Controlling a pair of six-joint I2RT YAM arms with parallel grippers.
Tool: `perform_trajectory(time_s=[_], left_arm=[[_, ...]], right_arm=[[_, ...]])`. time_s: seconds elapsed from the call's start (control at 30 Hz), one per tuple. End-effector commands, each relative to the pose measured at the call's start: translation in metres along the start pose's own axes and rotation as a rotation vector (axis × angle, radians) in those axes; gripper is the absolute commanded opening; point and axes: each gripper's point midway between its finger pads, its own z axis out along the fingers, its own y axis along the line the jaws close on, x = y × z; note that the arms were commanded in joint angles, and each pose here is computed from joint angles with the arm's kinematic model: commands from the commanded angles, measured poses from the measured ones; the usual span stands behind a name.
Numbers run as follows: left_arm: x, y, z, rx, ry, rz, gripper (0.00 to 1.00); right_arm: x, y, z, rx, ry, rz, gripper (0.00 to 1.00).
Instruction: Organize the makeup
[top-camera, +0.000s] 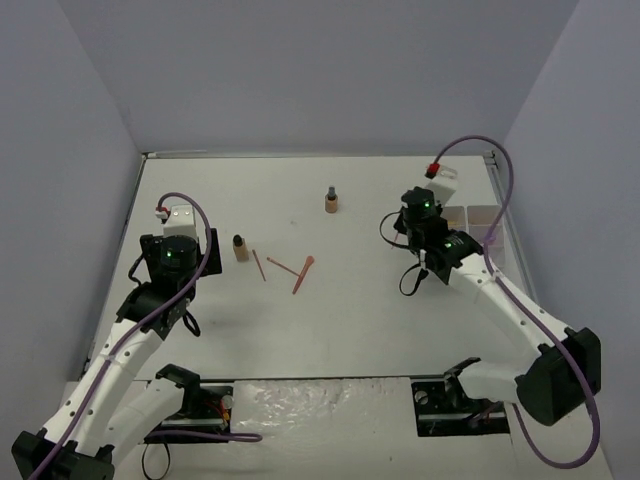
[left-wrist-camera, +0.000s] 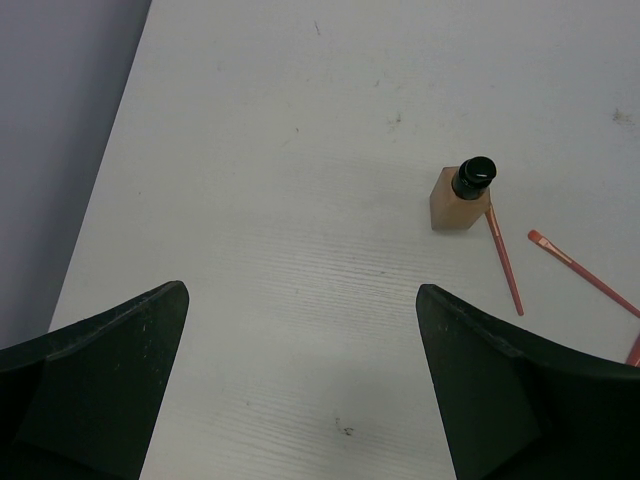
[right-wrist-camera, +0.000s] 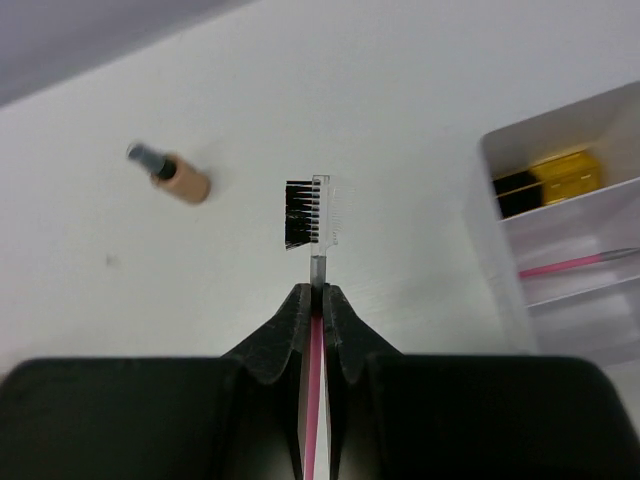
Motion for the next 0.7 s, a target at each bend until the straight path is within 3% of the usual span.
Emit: perform_trajectory(time_s=[0.0, 0.23, 0.67], left_arm=[[-0.027, -0.001, -0.003, 0.006, -0.077, -0.037, 0.97], [-0.026, 0.000, -0.003, 0.002, -0.073, -0.035, 0.97], [-0.024, 0.000, -0.001, -0.002, -0.067, -0.028, 0.97]], right_arm=[[-0.056, -0.054, 0.005, 0.139, -0.229, 0.105, 0.00], [-0.087, -0.126, 0.003, 0.346, -0.440, 0.273, 0.00], [-0.072, -0.168, 0.036, 0.526, -0.470, 0.342, 0.00]])
